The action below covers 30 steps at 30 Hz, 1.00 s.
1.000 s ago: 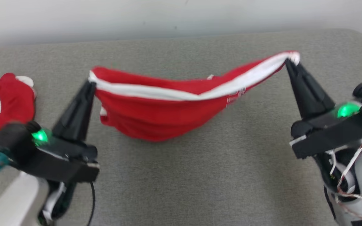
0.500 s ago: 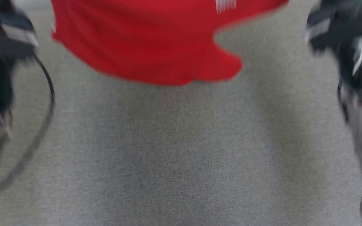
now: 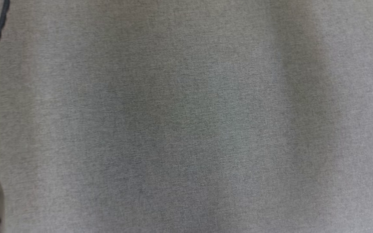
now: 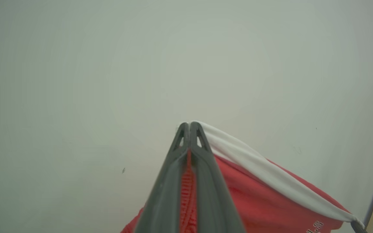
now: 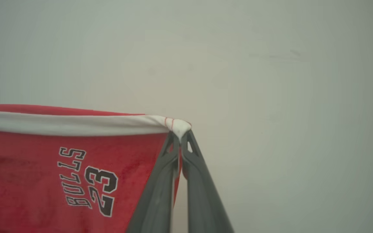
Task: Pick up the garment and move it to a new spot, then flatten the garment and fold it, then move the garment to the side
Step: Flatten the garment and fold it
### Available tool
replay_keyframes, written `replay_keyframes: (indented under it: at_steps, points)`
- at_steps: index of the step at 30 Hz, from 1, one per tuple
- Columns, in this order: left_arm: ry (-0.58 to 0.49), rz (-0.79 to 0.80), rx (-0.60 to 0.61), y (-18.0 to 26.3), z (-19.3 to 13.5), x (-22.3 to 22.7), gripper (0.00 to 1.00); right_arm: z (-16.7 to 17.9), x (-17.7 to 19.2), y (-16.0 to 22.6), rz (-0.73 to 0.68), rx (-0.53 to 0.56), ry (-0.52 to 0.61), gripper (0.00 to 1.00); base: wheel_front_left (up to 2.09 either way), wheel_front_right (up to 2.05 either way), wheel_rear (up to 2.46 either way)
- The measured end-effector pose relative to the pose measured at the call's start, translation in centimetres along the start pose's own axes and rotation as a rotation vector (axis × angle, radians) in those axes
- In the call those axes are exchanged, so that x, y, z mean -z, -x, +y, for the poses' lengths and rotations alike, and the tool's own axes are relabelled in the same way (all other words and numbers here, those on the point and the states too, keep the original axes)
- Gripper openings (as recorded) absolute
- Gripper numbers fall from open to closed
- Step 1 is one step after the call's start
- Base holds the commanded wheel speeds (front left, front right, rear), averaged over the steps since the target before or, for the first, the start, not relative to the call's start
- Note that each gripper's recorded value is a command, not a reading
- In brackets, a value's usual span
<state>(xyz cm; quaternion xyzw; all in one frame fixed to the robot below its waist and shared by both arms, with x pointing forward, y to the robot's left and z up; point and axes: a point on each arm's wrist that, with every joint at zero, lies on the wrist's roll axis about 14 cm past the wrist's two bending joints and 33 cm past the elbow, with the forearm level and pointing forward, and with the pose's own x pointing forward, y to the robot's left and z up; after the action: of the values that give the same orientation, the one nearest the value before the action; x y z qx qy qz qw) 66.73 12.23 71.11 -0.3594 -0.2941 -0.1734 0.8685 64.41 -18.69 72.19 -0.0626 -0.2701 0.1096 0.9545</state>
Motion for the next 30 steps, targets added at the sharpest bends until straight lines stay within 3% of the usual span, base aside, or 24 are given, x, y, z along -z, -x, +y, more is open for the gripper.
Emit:
replay_keyframes:
  at_steps: [3,6,10,16,20,25,30]
  points:
    - [0.004,0.044,-0.045,2.4,1.7,1.3,0.0,1.7,4.5,2.0,0.172,-0.073,0.013,0.0,0.0,0.0,0.0]
    - [-0.028,0.184,-0.109,7.8,3.6,4.9,0.0,3.0,9.2,6.3,0.36,-0.112,-0.026,0.0,0.0,0.0,0.0]
    - [0.001,0.288,-0.239,15.3,5.2,7.1,0.0,4.1,11.4,11.5,0.508,-0.143,-0.091,0.0,0.0,0.0,0.0]
    - [-0.068,0.41,-0.315,23.7,4.4,6.9,0.0,5.0,11.5,19.3,0.674,-0.165,-0.145,0.0,0.0,0.0,0.0]
    - [-0.161,0.5,-0.286,27.4,2.5,6.6,0.0,5.2,10.2,23.8,0.73,-0.12,-0.232,0.0,0.0,0.0,0.0]
    - [-0.287,0.633,-0.205,31.4,0.3,6.5,0.0,6.4,10.4,31.5,0.922,-0.077,-0.307,0.0,0.0,0.0,0.0]
    - [-0.327,0.747,-0.173,35.3,-0.7,6.0,0.0,8.7,9.0,36.3,1.068,-0.084,-0.366,0.0,0.0,0.0,0.0]
